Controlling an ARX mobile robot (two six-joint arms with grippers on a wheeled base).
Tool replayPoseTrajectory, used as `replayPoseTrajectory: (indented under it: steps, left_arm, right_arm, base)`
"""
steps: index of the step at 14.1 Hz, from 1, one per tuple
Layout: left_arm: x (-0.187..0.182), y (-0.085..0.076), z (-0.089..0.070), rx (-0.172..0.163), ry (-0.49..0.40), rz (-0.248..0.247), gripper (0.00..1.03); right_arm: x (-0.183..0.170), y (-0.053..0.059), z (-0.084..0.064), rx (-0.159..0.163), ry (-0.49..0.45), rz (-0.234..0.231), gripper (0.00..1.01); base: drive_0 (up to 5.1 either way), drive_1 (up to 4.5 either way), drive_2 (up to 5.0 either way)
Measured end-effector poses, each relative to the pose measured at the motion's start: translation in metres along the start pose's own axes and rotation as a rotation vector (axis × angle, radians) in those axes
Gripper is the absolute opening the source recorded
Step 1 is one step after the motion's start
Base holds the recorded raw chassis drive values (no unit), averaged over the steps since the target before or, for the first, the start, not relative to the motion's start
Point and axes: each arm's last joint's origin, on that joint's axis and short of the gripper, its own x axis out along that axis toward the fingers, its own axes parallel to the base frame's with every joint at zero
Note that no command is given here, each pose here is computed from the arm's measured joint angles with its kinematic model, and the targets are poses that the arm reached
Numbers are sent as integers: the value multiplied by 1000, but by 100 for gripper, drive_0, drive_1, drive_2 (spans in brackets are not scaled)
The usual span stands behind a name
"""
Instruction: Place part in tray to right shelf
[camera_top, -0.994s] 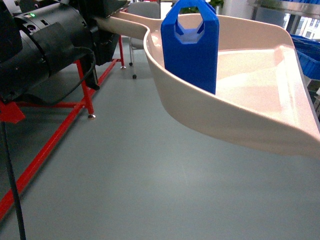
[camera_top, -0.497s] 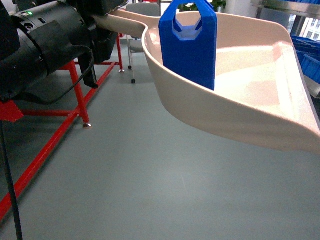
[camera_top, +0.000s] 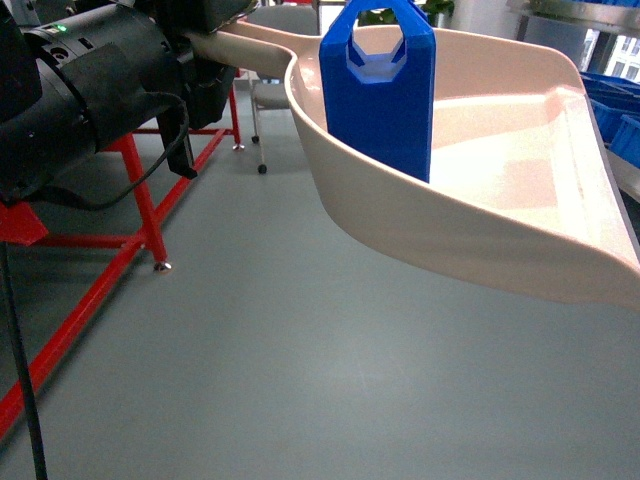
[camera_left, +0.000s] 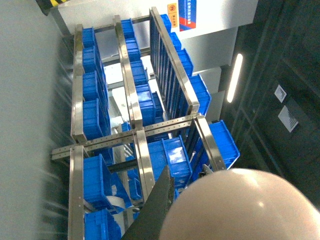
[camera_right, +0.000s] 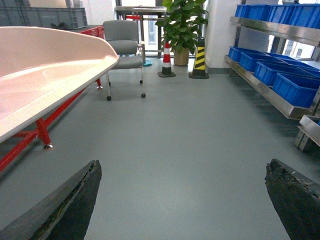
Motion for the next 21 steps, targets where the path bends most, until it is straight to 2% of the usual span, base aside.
replayPoseTrajectory:
  steps: [21]
  left_arm:
    - [0,0,0,1,0,-3,12]
  right_arm:
    - [0,0,0,0,-3,0,98]
  base:
    - [4,433,-425]
